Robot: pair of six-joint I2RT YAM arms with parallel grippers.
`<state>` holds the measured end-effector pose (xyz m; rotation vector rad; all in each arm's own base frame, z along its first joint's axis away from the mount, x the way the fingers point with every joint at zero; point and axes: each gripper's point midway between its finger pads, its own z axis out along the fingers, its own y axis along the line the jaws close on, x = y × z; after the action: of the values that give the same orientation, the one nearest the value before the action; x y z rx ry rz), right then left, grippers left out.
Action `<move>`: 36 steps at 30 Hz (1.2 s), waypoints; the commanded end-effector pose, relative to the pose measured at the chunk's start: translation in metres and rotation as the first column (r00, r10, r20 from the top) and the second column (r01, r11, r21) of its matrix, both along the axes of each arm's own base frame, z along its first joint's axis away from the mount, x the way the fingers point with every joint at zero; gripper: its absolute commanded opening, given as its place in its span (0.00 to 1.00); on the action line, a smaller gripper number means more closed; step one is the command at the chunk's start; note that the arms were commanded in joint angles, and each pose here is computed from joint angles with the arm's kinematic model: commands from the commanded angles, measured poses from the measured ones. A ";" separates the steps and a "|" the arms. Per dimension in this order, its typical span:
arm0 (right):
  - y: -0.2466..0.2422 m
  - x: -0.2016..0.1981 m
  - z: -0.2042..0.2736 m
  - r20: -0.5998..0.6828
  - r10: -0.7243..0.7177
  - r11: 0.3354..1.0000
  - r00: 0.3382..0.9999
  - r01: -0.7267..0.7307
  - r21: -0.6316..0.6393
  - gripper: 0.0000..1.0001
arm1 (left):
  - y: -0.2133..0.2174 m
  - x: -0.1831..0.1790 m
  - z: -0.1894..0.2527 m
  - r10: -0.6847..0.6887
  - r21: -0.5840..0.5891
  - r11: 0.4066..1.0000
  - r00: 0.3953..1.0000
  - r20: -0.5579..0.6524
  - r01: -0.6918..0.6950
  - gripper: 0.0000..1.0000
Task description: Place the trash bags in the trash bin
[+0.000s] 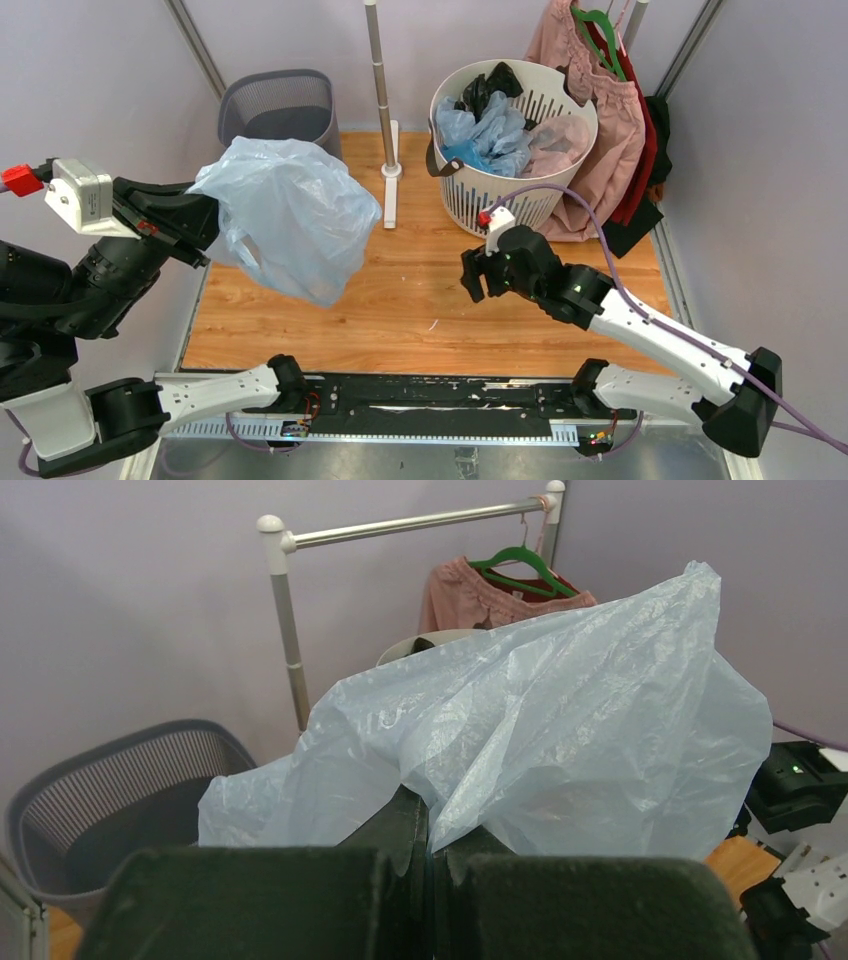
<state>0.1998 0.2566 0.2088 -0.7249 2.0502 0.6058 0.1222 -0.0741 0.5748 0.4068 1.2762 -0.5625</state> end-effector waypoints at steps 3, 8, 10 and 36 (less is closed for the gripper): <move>-0.107 0.043 -0.043 0.046 -0.515 0.840 0.856 0.515 -0.170 0.74 | -0.007 0.004 0.002 0.000 -0.008 1.000 1.000 0.001 0.000 0.01; -0.125 0.092 -0.052 0.050 -0.622 0.770 0.781 0.622 -0.142 0.74 | -0.004 0.003 0.004 0.000 -0.019 1.000 1.000 0.002 0.000 0.01; -0.121 0.116 -0.053 0.044 -0.633 0.766 0.773 0.633 -0.109 0.74 | -0.003 0.003 0.003 0.003 -0.020 1.000 1.000 0.001 -0.003 0.01; 0.003 0.185 0.008 -0.049 -0.139 0.983 0.989 0.144 0.116 0.74 | 0.018 -0.014 0.031 -0.010 -0.093 0.996 0.998 0.055 0.015 0.00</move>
<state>0.4256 0.2382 0.1499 -0.3955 2.1937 0.5119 0.1154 -0.0651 0.5812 0.3801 1.2564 -0.5898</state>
